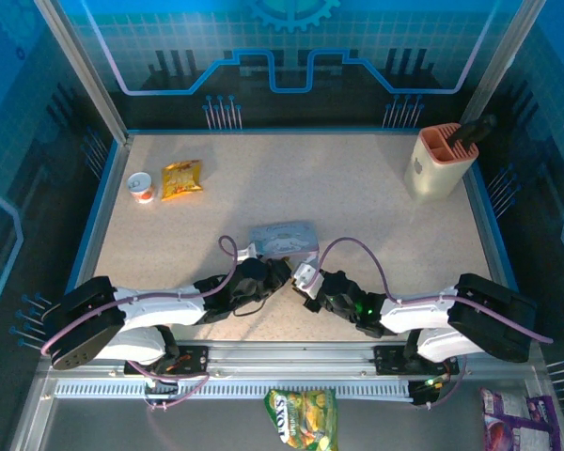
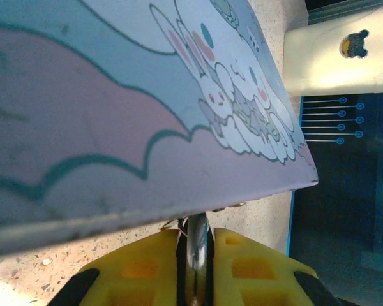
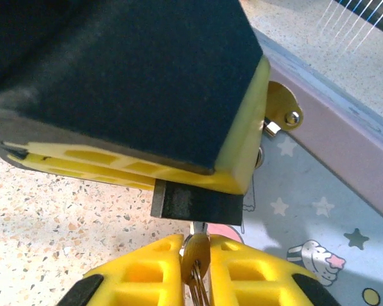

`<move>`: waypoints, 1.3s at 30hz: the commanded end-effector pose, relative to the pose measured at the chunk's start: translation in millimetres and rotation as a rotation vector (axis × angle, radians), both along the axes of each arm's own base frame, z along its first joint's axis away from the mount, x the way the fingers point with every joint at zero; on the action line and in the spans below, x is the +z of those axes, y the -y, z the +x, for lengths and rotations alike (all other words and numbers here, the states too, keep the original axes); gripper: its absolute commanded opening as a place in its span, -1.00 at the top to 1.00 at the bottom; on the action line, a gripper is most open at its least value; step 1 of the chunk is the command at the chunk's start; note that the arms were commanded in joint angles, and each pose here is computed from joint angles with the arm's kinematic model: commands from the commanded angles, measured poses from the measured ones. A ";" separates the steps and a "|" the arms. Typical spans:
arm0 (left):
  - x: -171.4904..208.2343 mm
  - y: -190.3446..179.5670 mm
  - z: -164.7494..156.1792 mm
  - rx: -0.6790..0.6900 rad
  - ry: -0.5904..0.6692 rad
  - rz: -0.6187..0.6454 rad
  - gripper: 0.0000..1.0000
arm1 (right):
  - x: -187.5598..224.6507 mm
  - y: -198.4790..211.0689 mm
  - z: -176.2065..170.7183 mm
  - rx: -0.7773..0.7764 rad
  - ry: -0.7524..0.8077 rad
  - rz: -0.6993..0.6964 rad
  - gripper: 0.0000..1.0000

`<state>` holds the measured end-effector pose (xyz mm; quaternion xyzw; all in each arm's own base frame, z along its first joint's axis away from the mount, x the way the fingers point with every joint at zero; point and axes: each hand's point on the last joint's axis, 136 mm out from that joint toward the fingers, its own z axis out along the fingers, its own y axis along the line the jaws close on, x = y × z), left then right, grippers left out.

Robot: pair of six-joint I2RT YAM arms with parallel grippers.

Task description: Unlock the padlock with the key

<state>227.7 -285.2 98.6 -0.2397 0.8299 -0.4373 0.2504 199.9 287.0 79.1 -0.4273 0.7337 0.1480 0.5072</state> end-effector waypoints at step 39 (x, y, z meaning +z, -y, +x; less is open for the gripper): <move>-33.0 3.0 34.2 -0.163 -0.012 0.360 0.58 | -49.4 -3.2 4.1 -0.398 -0.868 0.535 0.84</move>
